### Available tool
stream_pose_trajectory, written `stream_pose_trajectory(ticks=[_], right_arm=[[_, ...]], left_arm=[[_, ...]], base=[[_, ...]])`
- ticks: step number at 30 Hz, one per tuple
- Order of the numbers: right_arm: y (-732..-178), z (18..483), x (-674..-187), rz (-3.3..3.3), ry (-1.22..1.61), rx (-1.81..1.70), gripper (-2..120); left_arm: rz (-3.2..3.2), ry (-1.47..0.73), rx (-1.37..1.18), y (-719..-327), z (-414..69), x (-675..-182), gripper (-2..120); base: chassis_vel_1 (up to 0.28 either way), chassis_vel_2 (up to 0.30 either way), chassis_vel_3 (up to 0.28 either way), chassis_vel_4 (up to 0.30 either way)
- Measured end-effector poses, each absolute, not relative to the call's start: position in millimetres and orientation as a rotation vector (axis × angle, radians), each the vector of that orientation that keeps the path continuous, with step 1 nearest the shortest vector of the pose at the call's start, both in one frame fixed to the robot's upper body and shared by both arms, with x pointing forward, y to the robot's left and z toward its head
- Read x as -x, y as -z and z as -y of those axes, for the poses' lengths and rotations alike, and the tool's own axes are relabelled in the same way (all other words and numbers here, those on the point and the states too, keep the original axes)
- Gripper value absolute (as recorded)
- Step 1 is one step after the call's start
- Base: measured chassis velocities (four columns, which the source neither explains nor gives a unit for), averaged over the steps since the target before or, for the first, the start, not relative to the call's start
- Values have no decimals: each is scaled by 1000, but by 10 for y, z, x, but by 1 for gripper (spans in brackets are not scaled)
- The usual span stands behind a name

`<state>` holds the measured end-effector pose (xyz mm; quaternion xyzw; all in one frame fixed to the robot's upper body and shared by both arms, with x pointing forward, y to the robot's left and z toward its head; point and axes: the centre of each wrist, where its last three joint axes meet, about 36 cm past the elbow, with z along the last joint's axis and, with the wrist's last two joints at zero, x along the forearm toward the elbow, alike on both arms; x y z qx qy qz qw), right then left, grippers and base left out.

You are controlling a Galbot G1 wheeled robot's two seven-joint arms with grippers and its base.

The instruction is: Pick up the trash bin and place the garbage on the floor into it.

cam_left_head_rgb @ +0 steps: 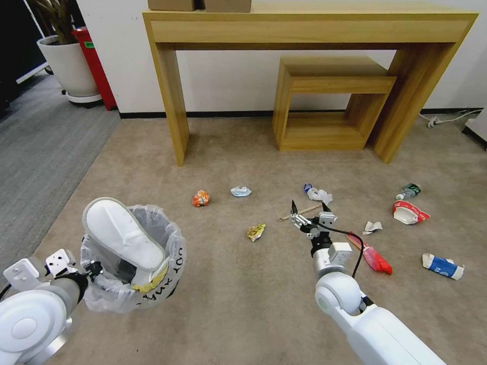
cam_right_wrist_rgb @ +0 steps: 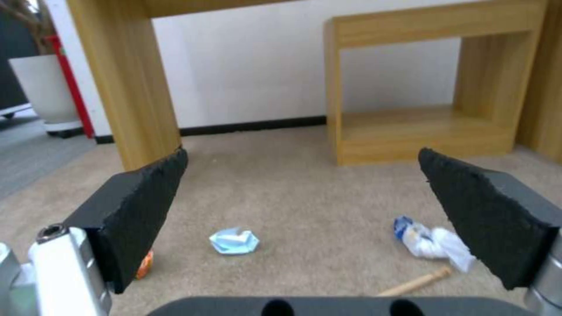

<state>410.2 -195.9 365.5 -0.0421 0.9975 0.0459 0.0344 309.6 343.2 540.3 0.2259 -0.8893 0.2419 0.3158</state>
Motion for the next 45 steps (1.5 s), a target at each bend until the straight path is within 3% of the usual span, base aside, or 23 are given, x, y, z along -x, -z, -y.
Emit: stream_pose_trajectory(ticks=[15,32,45], right_arm=[[-3634,1925,-4068,-2997,-141,206,100],[-3435,1841,-4123,-2918,-121,333,100],[-3410,1812,-4138,-2916,-131,342,100]], left_arm=[[2324,-647,-621,-5368,-3419,-3036,0],[2319,-664,-636,-5318,-3425,-3021,0],[2324,-656,-636,-5342,-3446,-3037,0]], base=[[-5,3,3,-6],[-201,196,195,-196],[-6,14,7,-12]])
